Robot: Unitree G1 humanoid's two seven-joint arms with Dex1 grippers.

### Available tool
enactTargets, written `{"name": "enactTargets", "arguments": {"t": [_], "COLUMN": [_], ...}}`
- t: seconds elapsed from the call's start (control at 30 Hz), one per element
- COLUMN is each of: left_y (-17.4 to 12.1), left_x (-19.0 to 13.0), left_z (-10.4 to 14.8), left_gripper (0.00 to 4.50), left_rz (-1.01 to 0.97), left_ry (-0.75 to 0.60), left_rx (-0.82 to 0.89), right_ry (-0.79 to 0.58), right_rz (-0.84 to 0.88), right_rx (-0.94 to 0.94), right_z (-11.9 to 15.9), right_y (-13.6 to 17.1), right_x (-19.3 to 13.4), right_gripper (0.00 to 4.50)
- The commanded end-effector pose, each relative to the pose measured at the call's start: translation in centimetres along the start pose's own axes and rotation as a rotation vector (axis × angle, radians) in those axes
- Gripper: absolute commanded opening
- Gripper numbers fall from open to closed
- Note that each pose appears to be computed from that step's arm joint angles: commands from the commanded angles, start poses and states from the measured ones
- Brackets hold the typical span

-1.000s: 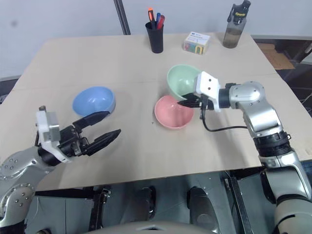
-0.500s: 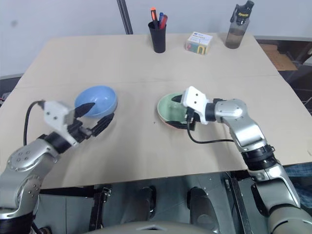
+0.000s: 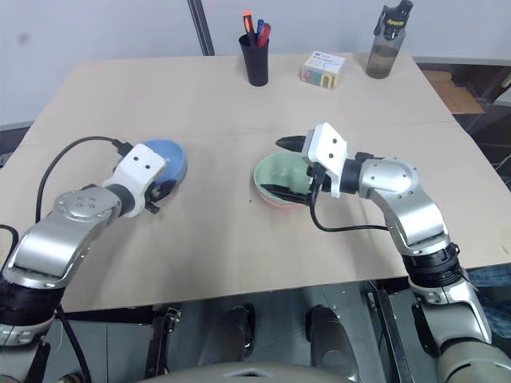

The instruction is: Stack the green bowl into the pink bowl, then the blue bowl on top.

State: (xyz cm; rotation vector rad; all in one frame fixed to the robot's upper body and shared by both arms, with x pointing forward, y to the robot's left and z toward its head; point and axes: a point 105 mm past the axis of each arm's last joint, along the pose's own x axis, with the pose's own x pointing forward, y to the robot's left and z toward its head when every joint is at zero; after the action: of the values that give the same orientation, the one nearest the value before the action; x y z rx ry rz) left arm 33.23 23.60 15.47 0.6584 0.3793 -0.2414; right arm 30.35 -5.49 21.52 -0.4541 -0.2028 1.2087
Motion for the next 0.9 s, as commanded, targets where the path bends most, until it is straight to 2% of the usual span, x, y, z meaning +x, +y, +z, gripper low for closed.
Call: {"name": "enactTargets", "arguments": {"t": [0.03,0.07,0.27,0.37,0.4,0.53,0.7,0.83,0.9], "left_y": [0.4,0.4,-0.2,-1.1,-2.1,-5.9,-9.4,-11.0,-11.1], "left_x": [0.1,0.2,-0.1,-0.8,-1.3,-3.5,-3.7,-3.1,-2.1], "left_z": [1.1,1.2,2.5,5.5,7.3,12.0,14.1,14.7,14.9], "left_gripper": [0.26,0.08,0.08,0.08,0.08,0.08,0.08,0.08,0.08], "left_rz": [0.010,0.003,-0.079,-0.157,-0.228,-0.434,-0.684,-0.795,-0.843], "left_ry": [-0.035,-0.035,-0.082,-0.243,-0.350,-0.672,-0.766,-0.830,-0.815], "left_rx": [0.022,0.017,0.022,0.002,0.011,0.167,0.214,0.350,0.325], "right_ry": [-0.011,-0.004,0.029,0.039,0.018,0.034,0.113,0.127,0.127], "right_rz": [-0.035,-0.044,-0.090,-0.135,-0.143,-0.190,-0.289,-0.348,-0.365], "right_rx": [-0.036,-0.033,-0.031,-0.009,0.026,0.119,0.163,0.152,0.146], "right_z": [1.0,0.8,0.3,-0.1,-0.1,-1.2,-2.4,-2.2,-2.0], "right_y": [-0.2,-0.3,-0.6,-1.0,-0.9,-0.3,1.0,1.8,2.1], "right_x": [-0.7,-1.0,-2.0,-3.2,-3.7,-6.6,-9.7,-10.6,-10.6], "right_gripper": [4.50,4.50,4.50,4.50,4.50,4.50,4.50,4.50,4.50]}}
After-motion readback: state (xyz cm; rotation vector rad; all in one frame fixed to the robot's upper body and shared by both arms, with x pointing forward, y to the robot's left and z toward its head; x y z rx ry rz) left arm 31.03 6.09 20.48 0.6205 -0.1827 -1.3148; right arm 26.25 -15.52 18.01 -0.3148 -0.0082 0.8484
